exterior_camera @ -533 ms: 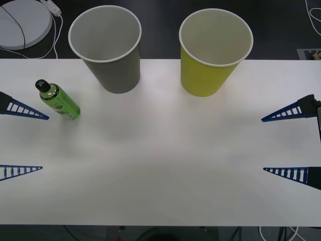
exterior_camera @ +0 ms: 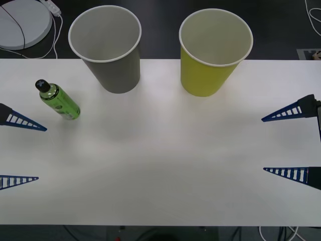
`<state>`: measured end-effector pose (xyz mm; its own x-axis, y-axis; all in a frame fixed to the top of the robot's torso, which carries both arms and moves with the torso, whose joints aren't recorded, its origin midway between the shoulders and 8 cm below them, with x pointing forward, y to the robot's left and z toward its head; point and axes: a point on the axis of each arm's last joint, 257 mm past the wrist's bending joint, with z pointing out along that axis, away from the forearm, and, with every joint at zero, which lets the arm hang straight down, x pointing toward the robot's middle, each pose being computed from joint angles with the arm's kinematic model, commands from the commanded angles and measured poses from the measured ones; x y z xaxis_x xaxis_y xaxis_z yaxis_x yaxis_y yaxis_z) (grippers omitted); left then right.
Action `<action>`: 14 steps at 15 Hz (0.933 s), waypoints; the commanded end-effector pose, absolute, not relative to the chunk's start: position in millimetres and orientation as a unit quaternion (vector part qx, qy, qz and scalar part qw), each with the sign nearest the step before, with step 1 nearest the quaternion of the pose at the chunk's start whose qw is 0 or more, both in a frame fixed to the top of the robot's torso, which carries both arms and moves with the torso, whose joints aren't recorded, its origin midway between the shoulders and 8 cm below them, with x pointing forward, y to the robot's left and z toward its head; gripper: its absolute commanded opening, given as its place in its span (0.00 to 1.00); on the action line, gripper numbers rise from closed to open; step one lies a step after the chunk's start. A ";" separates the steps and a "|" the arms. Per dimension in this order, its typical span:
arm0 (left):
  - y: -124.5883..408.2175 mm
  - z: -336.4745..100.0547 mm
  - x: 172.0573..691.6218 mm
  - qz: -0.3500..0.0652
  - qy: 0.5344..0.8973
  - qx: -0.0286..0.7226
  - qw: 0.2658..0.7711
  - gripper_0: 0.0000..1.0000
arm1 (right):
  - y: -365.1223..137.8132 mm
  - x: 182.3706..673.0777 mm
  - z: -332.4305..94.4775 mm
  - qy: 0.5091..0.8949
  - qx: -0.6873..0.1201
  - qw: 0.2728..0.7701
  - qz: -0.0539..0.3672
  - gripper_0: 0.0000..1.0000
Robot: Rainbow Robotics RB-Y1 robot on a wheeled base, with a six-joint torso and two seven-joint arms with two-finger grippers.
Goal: Put the can into the green bin and the plastic bottle into the gray bin
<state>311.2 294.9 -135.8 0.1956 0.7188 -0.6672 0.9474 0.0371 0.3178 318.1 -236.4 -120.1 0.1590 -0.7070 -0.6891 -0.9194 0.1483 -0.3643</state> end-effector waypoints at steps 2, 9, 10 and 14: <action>308.0 -129.5 317.6 -0.145 0.633 0.665 0.369 1.00 | -236.4 318.1 -120.2 0.636 -0.640 0.413 0.129 1.00; 349.1 -125.4 349.9 -0.153 0.690 0.555 0.439 1.00 | -236.4 318.1 -120.2 0.636 -0.640 0.413 0.129 1.00; 354.3 -126.2 351.9 -0.154 0.695 0.543 0.446 1.00 | -236.4 318.1 -120.2 0.636 -0.640 0.413 0.129 1.00; 376.2 -132.7 362.5 -0.143 0.706 0.493 0.488 1.00 | -236.4 318.1 -120.2 0.636 -0.640 0.413 0.129 1.00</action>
<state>360.2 372.4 -131.1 -0.0300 0.5707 -0.8206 0.8493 0.4475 0.2802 318.1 -236.4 -120.1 0.1590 -0.7070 -0.6891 -0.9194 0.1483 -0.3643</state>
